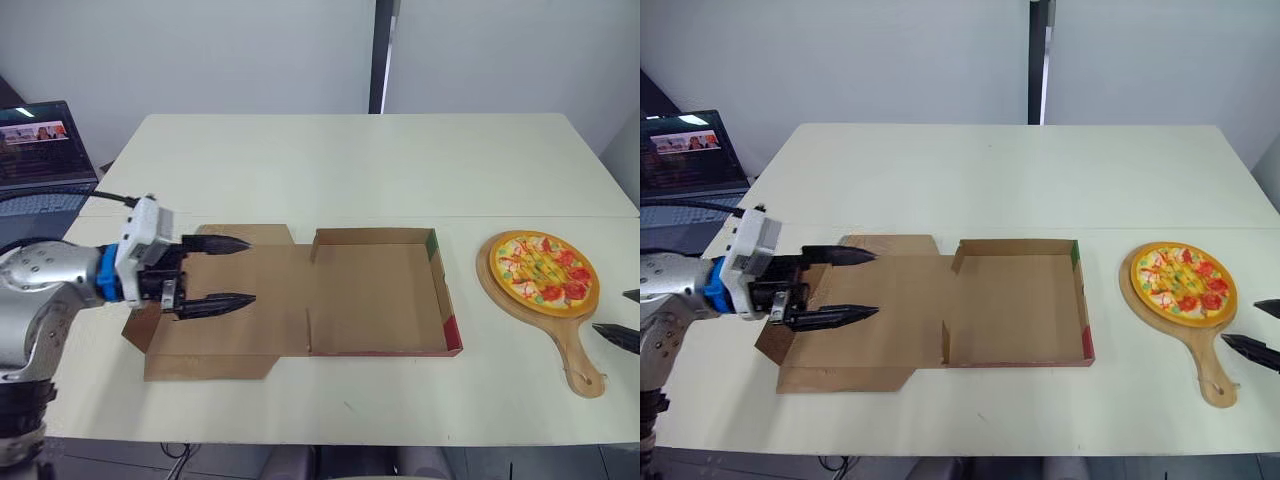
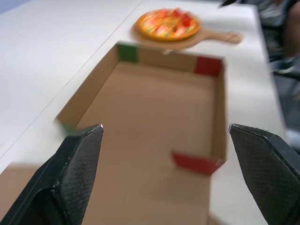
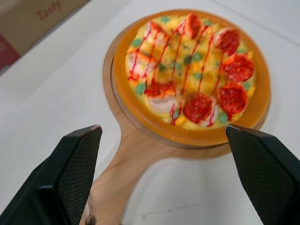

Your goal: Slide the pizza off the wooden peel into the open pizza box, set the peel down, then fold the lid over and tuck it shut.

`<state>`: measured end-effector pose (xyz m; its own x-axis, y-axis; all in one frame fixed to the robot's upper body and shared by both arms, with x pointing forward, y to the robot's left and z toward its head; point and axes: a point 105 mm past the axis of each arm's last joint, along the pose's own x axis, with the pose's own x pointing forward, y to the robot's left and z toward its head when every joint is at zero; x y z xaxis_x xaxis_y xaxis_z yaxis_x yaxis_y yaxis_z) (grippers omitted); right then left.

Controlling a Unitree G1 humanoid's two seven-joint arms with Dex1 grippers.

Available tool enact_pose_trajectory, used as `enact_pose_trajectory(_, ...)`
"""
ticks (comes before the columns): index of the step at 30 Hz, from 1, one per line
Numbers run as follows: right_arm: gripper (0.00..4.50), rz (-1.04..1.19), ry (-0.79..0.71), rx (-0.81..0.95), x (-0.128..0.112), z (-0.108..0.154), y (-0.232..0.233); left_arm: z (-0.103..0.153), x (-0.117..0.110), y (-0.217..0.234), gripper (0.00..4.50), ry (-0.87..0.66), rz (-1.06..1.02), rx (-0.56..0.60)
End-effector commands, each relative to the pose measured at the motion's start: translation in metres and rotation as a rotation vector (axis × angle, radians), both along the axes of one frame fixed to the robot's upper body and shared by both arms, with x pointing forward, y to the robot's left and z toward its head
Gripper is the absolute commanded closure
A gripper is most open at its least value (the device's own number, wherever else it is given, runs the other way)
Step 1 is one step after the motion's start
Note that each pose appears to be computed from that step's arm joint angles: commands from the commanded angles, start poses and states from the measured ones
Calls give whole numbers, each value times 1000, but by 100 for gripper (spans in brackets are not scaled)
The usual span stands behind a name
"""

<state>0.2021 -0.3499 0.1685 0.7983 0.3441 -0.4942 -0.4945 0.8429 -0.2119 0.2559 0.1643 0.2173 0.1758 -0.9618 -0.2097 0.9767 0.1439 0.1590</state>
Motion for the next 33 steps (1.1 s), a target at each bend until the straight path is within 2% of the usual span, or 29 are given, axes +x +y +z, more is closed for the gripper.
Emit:
enact_pose_trajectory(1, 0, -43, -56, -4, -8, 15, 10, 13, -11, -34, 4, 0, -157, -23)
enact_pose_trajectory(6, 0, -176, 12, -49, -15, -2, 18, 17, -22, -59, 4, 4, -314, -4)
enact_pose_trajectory(13, 0, -316, 150, -75, -8, -39, 20, 25, -32, -84, 4, -11, -434, -18)
enact_pose_trajectory(21, 0, -413, 231, -22, 10, -74, 20, 28, -32, -92, 4, -28, -435, -36)
enact_pose_trajectory(27, 0, -440, 272, 31, 12, -82, 18, 27, -29, -90, 4, -34, -399, -37)
enact_pose_trajectory(33, 193, -453, 302, 70, 10, -90, 15, 28, -25, -85, 0, -33, -357, -44)
